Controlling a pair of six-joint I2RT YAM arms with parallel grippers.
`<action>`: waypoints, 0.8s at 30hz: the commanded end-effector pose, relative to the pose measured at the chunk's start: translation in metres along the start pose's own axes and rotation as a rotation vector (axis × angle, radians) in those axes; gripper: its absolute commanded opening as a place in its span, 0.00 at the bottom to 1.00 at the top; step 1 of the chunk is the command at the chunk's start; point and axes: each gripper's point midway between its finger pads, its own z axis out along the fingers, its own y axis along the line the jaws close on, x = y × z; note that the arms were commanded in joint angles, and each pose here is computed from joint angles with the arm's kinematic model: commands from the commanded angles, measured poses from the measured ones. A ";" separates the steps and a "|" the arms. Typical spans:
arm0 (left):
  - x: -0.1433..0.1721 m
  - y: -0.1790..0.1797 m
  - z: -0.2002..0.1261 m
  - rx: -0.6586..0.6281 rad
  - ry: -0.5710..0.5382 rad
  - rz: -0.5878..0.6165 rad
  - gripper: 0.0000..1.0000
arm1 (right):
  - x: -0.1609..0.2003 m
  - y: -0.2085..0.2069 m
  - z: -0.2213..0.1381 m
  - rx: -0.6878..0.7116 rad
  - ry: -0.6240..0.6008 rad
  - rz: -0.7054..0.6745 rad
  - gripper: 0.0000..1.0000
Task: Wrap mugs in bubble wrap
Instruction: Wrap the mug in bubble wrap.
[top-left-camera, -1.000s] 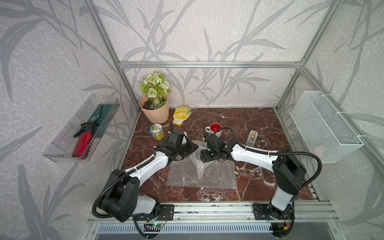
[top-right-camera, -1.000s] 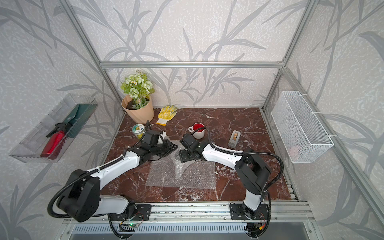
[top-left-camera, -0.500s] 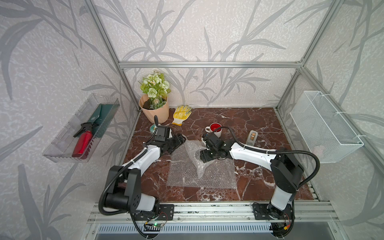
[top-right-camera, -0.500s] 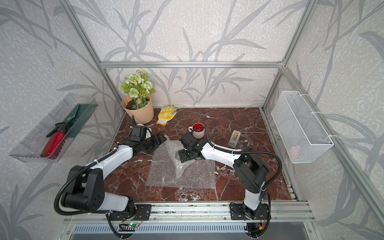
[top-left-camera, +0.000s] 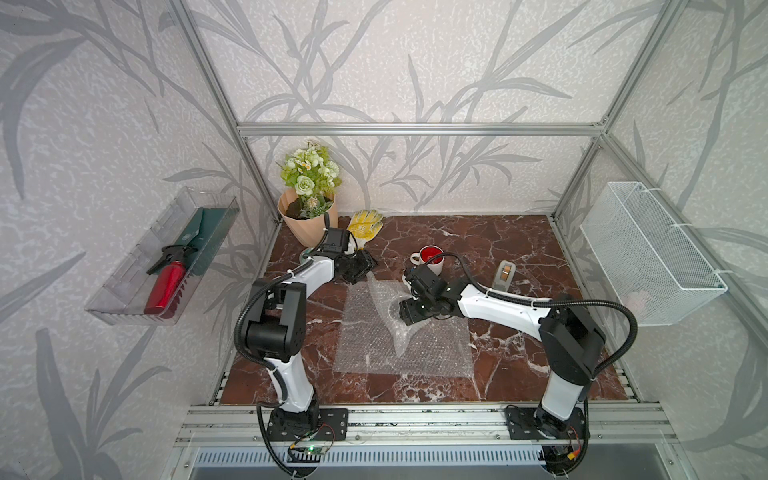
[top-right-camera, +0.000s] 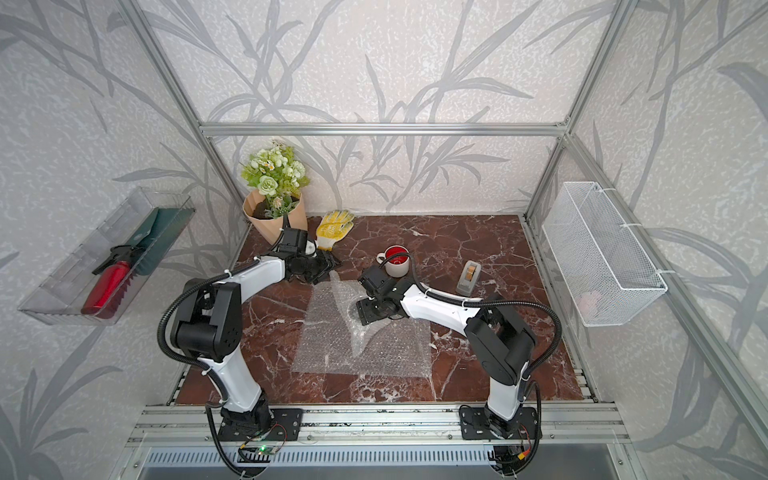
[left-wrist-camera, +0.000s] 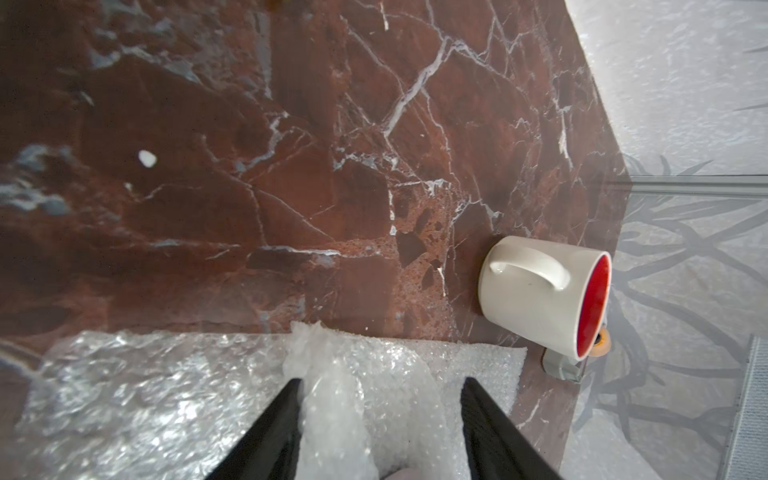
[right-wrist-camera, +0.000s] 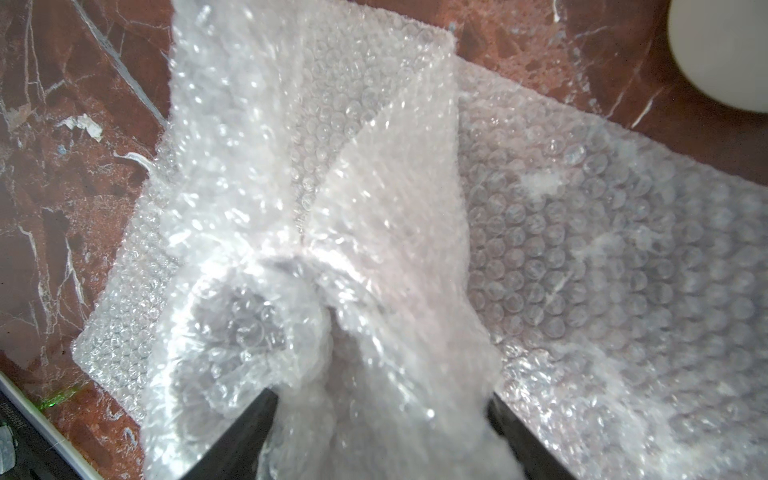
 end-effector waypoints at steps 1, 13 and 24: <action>0.007 0.015 -0.003 -0.086 0.034 0.012 0.49 | 0.019 -0.010 0.010 0.041 0.085 -0.009 0.71; 0.001 0.019 -0.007 -0.128 0.027 0.063 0.08 | 0.018 -0.011 0.010 0.057 0.104 -0.060 0.69; 0.013 -0.026 -0.050 0.124 -0.073 0.133 0.00 | 0.018 -0.012 0.013 0.031 0.127 -0.056 0.66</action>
